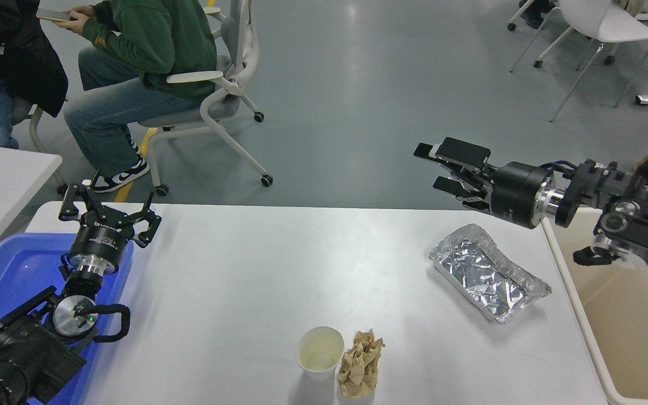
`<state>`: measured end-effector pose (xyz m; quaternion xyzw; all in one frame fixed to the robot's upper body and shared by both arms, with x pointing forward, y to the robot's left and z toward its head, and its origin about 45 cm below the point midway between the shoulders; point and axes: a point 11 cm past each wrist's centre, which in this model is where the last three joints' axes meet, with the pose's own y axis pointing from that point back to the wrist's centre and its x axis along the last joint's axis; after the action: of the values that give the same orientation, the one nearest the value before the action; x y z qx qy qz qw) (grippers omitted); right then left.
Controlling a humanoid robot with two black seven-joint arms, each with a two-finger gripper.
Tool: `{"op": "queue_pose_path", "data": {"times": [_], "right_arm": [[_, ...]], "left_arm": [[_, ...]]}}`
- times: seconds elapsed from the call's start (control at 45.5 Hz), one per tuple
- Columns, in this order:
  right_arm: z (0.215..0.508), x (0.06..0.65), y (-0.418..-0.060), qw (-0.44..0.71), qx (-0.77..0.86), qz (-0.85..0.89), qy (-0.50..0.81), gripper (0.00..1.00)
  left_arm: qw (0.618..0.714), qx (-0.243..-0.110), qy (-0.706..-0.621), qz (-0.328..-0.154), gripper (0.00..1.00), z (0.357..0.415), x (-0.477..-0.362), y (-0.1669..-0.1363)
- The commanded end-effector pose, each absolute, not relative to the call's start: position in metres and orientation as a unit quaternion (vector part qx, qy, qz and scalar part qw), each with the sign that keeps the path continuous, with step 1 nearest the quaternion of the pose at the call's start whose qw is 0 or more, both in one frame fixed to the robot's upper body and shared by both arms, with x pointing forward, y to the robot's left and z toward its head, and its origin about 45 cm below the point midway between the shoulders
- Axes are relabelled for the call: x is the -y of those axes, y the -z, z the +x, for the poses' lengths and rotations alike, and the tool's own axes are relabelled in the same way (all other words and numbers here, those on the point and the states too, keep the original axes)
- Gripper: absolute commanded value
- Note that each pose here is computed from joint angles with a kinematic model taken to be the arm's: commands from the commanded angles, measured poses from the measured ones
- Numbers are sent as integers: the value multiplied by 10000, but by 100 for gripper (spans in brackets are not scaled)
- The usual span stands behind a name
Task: Clean the table surface
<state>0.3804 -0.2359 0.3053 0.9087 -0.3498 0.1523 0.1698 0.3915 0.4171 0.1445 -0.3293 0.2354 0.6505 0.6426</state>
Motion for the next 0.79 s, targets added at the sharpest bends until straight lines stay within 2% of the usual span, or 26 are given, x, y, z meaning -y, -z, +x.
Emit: {"op": "queue_pose_path", "data": {"times": [0.0, 0.352, 0.769], "right_arm": [[3774, 2491, -3204, 998, 3935, 9130, -395, 100], [3650, 2349, -3218, 871, 3659, 9254, -453, 100], [3377, 2366, -2886, 2459, 2356, 9036, -2598, 100]], "left_arm": [[6427, -2351, -6507, -3291, 100, 3914, -4174, -1446], [6427, -2351, -6507, -3291, 100, 3914, -4174, -1446], [6427, -2357, -6503, -3293, 100, 3915, -4167, -1442]]}}
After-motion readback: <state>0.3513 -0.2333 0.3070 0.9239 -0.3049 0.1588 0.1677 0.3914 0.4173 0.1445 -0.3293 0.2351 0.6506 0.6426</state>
